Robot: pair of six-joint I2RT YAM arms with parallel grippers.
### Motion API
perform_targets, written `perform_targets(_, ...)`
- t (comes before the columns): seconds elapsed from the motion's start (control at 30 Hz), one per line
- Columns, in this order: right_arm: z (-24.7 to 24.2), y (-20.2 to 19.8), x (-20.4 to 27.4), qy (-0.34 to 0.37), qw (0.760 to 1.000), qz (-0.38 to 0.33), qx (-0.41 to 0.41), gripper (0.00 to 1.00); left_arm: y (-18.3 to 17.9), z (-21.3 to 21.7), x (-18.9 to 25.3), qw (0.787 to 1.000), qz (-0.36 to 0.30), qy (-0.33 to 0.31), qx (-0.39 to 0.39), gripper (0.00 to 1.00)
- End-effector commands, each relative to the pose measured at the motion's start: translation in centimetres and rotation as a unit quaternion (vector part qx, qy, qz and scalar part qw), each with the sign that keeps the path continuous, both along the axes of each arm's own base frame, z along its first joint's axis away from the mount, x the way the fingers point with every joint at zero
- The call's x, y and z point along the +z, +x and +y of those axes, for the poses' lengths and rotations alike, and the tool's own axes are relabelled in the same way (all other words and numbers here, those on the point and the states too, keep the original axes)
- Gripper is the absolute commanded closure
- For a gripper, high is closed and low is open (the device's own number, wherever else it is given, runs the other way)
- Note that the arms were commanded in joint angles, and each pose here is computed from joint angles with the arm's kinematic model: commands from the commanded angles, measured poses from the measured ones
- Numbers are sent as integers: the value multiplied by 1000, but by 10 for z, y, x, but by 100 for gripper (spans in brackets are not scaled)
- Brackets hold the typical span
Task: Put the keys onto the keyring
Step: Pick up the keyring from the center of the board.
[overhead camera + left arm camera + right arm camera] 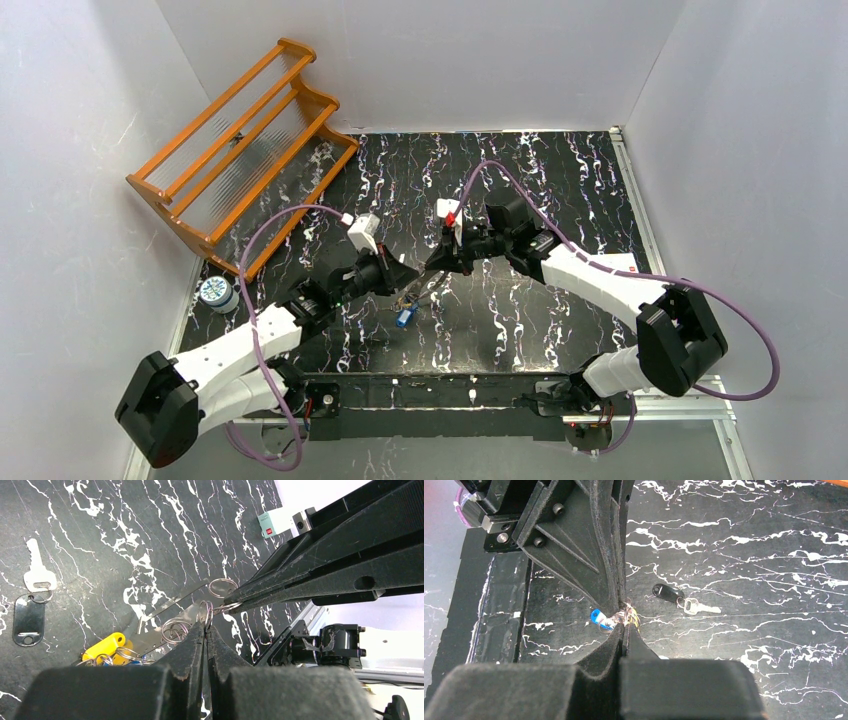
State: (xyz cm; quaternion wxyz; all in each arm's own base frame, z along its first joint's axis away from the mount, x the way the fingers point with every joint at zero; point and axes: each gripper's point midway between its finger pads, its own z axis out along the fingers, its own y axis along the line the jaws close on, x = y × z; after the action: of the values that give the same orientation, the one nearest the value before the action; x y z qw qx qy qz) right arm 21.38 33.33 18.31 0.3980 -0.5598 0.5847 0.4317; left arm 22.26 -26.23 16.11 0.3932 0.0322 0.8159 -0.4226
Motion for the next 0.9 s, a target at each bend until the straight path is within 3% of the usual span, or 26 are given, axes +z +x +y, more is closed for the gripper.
perform_targets(0.0, 3, 0, 31, 44, 998, -40, 5, 99, 0, 18, -11, 999, 5, 32, 29, 100)
perform_targets(0.2, 1, -6, 32, 62, 996, -55, 12, 99, 5, 33, -17, 996, 12, 54, 71, 100)
perform_targets(0.87, 1, -32, 25, 75, 988, -83, 109, 99, 12, 25, 16, 997, -14, -4, 79, 100)
